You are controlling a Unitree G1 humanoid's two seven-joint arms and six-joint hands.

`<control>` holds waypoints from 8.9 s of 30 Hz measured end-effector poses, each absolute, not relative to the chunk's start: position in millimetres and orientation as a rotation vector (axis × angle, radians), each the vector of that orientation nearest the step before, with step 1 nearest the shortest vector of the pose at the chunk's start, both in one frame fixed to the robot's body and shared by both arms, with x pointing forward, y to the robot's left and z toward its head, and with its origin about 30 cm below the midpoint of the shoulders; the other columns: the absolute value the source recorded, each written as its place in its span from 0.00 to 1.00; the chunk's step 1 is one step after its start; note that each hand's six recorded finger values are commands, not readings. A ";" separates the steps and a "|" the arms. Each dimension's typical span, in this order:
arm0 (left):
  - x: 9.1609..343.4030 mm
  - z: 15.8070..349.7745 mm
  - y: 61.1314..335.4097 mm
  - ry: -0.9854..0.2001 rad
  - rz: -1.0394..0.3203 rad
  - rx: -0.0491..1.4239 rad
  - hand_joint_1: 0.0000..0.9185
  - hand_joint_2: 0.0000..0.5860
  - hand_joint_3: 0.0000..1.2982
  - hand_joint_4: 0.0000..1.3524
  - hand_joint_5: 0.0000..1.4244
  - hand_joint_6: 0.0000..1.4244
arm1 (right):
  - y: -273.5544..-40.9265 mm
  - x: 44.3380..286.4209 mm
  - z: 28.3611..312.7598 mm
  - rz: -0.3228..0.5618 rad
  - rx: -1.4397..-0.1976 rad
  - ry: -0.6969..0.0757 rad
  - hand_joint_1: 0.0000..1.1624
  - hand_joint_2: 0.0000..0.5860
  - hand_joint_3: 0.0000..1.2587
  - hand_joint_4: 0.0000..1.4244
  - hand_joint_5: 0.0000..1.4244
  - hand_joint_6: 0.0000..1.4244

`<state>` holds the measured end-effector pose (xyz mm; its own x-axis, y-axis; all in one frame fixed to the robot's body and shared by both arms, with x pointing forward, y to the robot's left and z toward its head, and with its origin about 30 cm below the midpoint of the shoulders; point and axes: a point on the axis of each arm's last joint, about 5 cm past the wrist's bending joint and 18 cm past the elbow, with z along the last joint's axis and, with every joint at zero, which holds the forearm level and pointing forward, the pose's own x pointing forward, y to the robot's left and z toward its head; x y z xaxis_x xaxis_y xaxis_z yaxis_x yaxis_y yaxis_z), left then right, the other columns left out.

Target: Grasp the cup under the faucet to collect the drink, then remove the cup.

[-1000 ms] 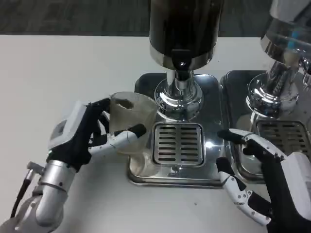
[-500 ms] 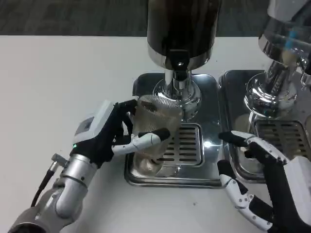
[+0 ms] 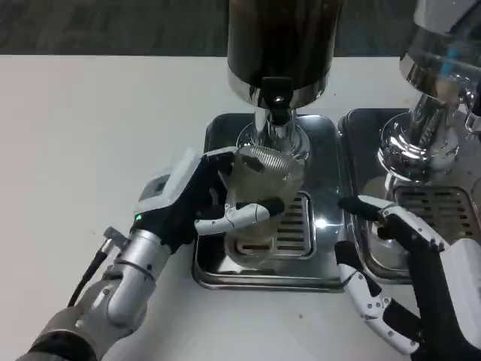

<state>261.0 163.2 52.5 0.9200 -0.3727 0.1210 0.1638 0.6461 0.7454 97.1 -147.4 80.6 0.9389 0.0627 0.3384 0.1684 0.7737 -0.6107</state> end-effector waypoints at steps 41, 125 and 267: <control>267.1 58.8 169.1 -0.251 -0.390 0.874 0.10 0.24 0.26 0.26 0.29 0.22 | -139.7 109.6 86.3 -0.040 -0.677 -0.407 0.38 0.71 0.32 0.26 0.26 0.34; 305.9 190.2 239.7 -0.374 -0.923 0.007 0.00 0.11 0.23 0.16 0.18 0.11 | -148.7 129.3 74.0 -0.024 -0.692 -0.382 0.34 0.69 0.26 0.19 0.17 0.20; 306.1 170.5 210.7 -0.522 -0.956 0.611 0.00 0.10 0.13 0.07 0.09 0.04 | -165.6 167.6 60.8 0.138 -0.435 -0.148 0.46 0.39 0.00 0.00 0.00 0.02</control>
<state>306.1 210.7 170.5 0.4800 -0.8660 0.1403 0.5866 0.4357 0.6827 167.6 -165.6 60.8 0.9798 0.1646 0.1133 -0.1013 0.8978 -0.4286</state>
